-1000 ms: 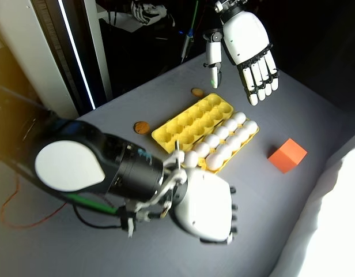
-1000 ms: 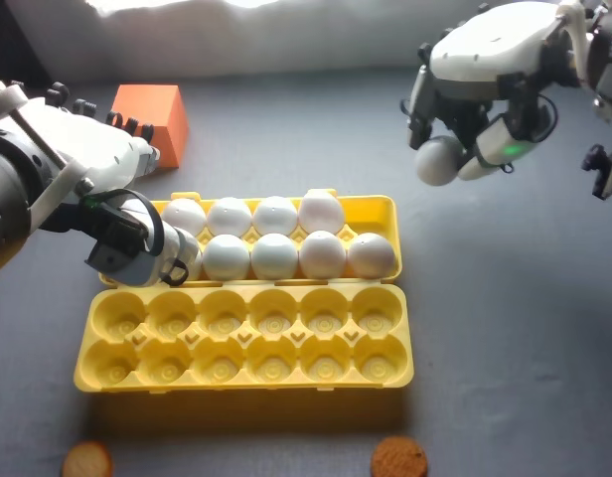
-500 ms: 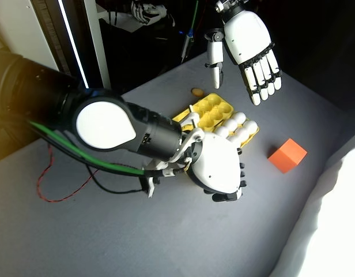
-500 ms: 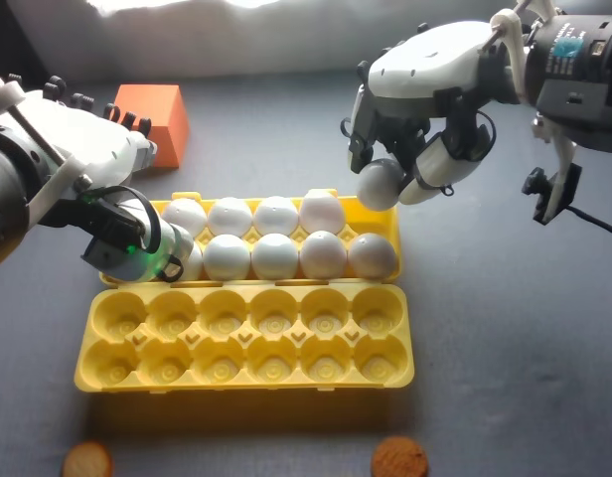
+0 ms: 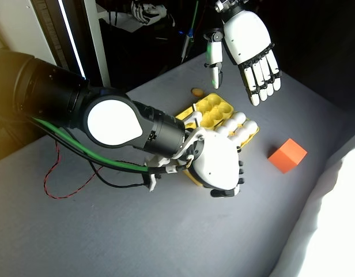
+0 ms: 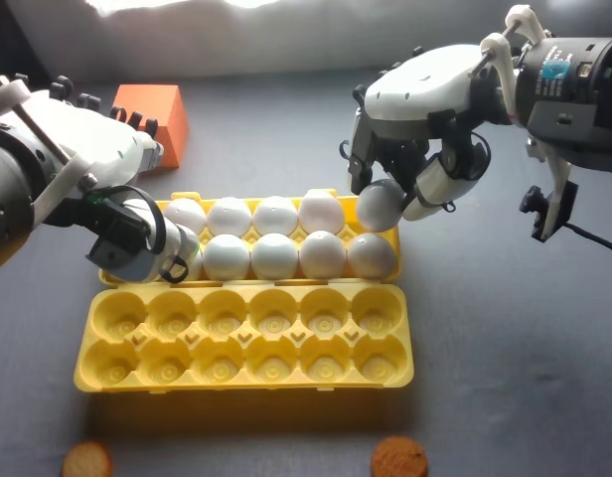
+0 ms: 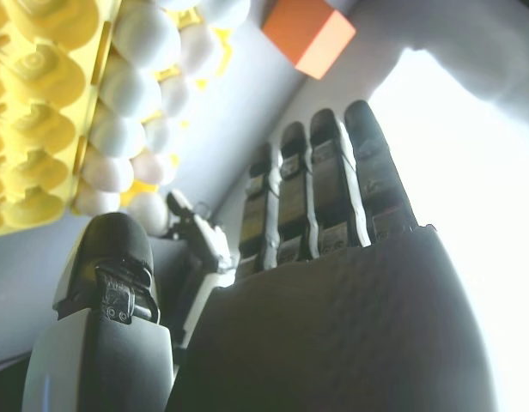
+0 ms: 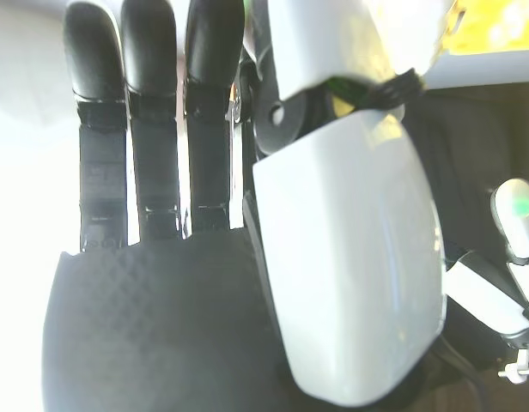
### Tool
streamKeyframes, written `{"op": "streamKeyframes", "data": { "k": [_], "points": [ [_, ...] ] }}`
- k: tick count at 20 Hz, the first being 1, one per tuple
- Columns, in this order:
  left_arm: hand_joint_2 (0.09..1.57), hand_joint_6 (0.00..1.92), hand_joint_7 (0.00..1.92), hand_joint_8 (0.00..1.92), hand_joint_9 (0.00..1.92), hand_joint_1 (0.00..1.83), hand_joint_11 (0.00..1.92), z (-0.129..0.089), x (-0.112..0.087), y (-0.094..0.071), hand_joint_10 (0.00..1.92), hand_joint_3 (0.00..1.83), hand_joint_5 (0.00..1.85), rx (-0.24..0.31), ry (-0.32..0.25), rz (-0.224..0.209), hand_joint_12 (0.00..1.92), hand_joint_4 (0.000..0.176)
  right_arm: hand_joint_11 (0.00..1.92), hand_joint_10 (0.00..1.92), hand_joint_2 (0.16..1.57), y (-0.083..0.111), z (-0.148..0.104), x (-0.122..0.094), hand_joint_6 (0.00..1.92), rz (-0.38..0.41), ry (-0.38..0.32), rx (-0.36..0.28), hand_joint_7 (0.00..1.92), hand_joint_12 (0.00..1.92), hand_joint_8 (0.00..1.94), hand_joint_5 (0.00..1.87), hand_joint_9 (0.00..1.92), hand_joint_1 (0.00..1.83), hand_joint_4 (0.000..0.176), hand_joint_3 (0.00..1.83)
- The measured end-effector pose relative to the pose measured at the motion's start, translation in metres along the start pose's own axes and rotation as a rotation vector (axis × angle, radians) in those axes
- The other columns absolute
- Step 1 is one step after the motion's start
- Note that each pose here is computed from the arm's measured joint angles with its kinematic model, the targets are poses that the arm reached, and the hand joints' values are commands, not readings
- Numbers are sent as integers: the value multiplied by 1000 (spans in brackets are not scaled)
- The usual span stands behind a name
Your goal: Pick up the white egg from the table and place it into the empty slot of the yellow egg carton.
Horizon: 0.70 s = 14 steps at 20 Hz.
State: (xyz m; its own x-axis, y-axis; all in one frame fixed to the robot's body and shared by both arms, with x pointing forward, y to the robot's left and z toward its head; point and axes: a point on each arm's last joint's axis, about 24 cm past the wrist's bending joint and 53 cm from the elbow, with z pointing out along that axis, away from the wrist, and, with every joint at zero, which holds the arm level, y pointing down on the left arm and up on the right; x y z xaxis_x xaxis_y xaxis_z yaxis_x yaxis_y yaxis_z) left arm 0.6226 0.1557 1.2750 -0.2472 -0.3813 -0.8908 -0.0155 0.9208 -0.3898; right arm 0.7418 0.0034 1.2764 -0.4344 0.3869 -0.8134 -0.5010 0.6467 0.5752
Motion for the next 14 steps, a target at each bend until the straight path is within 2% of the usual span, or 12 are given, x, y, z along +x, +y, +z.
{"op": "streamKeyframes", "data": {
  "k": [2, 3, 4, 6, 7, 8, 9, 10, 11, 12, 14],
  "points": [
    [1286, 5, 238, 7, 189, 210, 0, 0, 0, 0, 8, 0, 209, 1, 0, 0, 365, 0, 671, 486, 1070, 0, 0, 0, 798, -7, 0, -1, 1100, 1103, 864, 1064, 1057, 1246, 5, 0],
    [1296, 2, 196, 3, 154, 172, 0, 0, 0, 0, 3, 2, 171, 0, 0, 0, 270, 0, 667, 381, 1070, 0, 0, 0, 860, -7, 0, -1, 1111, 1087, 821, 1040, 1091, 1242, 13, 3],
    [1289, 7, 216, 7, 173, 174, 0, 0, 0, 0, 8, 0, 191, 0, 0, 0, 307, 0, 646, 335, 1080, 0, 0, 0, 896, -7, 0, -1, 1080, 1099, 861, 1025, 1089, 1236, 21, 2],
    [1288, 3, 203, 4, 153, 194, 0, 0, 0, 0, 4, 0, 180, 0, 1, 0, 248, 0, 592, 281, 1103, 0, 0, 0, 1010, -14, 0, -1, 1039, 1130, 907, 964, 1059, 1223, 23, 2],
    [1281, 4, 239, 5, 192, 201, 0, 0, 0, 0, 7, 0, 211, 1, 1, 0, 366, 0, 528, 256, 1100, 0, 0, 0, 948, -19, 0, -1, 950, 1152, 596, 994, 1019, 1180, 0, 0],
    [1273, 6, 258, 6, 212, 224, 0, 0, 0, 0, 9, 0, 228, 0, 1, 0, 435, 0, 512, 239, 1098, 0, 0, 0, 943, -21, 0, -1, 977, 1138, 394, 995, 1001, 1171, 0, 2],
    [1282, 3, 231, 3, 181, 171, 0, 0, 0, 0, 5, 1, 207, 0, 0, -1, 354, 0, 496, 218, 1105, 0, 0, 0, 961, -22, 0, -1, 1002, 1134, 262, 983, 985, 1166, 0, 0],
    [1293, 5, 196, 5, 148, 155, 0, 0, 0, 0, 7, 4, 179, 0, 0, 0, 242, 0, 476, 193, 1012, 0, 0, 0, 539, -22, 0, -1, 1004, 1108, 190, 860, 965, 1200, 0, 0],
    [1293, 5, 196, 5, 148, 155, 0, 0, 0, 0, 7, 4, 179, 0, 1, -1, 242, 0, 476, 193, 1012, 0, 0, 0, 539, -22, 0, -1, 1004, 1108, 190, 860, 965, 1200, 0, 0],
    [1279, 8, 211, 8, 161, 205, 0, 0, 0, 0, 9, 0, 196, -1, 2, -1, 248, 0, 467, 147, 957, 0, 0, 0, 207, -24, 0, -1, 1013, 1103, 88, 890, 957, 1209, 0, 0],
    [1283, 3, 216, 5, 166, 164, 0, 0, 0, 0, 7, 1, 194, 0, 0, -1, 267, 0, 469, 102, 943, 0, 0, 0, 91, -26, 0, -1, 1028, 1083, 38, 931, 964, 1187, 0, 0]
  ]
}}
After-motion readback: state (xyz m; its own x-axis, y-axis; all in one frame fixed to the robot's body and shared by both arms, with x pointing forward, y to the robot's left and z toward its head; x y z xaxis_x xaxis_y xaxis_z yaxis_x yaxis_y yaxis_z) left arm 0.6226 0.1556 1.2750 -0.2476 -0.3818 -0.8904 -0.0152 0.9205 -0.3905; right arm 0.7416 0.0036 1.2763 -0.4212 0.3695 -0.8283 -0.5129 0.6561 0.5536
